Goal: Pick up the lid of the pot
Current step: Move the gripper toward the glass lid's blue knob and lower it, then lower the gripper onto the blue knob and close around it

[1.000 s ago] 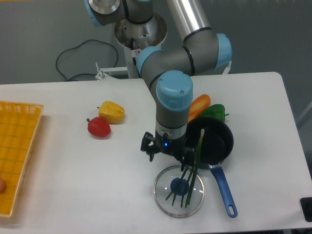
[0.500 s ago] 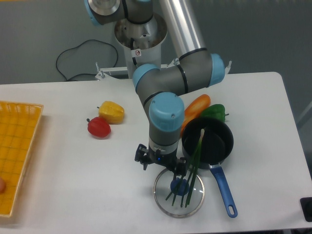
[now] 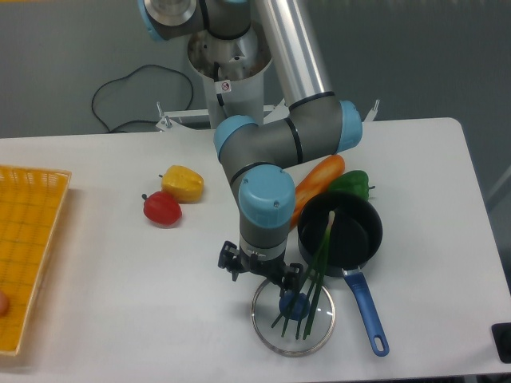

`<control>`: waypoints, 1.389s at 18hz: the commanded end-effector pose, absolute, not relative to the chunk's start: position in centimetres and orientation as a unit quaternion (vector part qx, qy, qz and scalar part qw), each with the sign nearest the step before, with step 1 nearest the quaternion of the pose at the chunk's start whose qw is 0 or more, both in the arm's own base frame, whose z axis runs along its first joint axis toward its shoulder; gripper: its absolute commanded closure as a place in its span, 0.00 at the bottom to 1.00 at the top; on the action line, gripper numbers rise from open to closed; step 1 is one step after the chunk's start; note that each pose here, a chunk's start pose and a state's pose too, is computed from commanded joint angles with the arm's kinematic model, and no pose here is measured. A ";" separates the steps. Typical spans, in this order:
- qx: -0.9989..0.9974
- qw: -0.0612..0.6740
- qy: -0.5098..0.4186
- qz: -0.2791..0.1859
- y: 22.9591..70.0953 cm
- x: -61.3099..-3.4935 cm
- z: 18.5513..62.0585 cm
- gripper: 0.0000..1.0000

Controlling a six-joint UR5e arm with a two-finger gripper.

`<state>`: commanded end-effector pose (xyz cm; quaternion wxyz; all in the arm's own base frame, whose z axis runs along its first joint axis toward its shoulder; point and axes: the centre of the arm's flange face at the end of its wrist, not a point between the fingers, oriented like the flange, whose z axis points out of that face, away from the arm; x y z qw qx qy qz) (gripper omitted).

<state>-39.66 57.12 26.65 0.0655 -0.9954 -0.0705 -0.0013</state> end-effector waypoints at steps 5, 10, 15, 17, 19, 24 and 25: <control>-0.995 0.062 -0.077 0.000 56.7 -40.8 26.1 0.00; -0.995 0.058 -0.079 -0.001 55.8 -42.4 25.1 0.00; -0.995 0.059 -0.082 0.002 55.9 -43.5 25.1 0.00; -0.995 0.059 -0.082 0.002 55.9 -43.5 25.0 0.00; -0.995 0.060 -0.085 0.002 55.7 -43.8 25.0 0.00; -0.994 0.064 -0.090 0.007 55.5 -44.7 25.5 0.00; -0.994 0.064 -0.090 0.007 55.6 -44.8 25.3 0.00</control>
